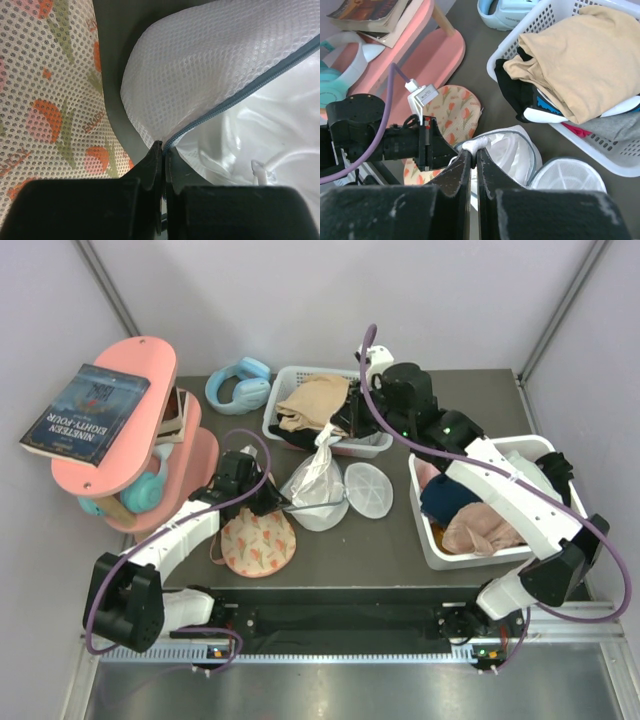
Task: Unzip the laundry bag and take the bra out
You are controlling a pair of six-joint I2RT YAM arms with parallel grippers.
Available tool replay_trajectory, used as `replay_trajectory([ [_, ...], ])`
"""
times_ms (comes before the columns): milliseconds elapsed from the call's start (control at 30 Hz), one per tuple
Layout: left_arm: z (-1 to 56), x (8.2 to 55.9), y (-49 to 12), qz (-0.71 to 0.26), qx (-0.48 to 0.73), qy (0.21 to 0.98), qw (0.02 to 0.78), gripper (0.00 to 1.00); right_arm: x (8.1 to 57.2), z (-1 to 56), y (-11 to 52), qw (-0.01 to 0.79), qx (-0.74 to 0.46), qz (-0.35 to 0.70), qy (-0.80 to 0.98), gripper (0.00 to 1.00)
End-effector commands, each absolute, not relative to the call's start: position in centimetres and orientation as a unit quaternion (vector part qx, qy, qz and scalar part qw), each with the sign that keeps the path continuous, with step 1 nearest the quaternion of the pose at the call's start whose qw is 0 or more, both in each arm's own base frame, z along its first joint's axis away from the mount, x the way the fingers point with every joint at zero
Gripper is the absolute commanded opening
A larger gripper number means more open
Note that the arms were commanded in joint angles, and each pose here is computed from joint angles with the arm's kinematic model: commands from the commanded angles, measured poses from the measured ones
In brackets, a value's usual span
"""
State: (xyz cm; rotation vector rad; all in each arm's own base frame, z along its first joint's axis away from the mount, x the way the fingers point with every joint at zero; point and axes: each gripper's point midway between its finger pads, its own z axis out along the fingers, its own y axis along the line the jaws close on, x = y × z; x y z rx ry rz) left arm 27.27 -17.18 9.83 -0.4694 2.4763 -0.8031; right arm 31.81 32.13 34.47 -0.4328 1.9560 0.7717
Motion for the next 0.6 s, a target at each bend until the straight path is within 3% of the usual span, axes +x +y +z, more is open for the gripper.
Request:
replay_trajectory([
  [0, 10.9, 28.3, -17.7, -0.307, -0.165, 0.899, 0.267, 0.0, 31.5, 40.3, 31.3, 0.532, -0.175, 0.339, 0.756, 0.0],
  [567, 11.0, 29.0, -18.0, -0.306, -0.162, 0.9, 0.266, 0.0, 30.8, 46.2, 29.5, 0.582, -0.155, 0.356, 0.714, 0.0],
])
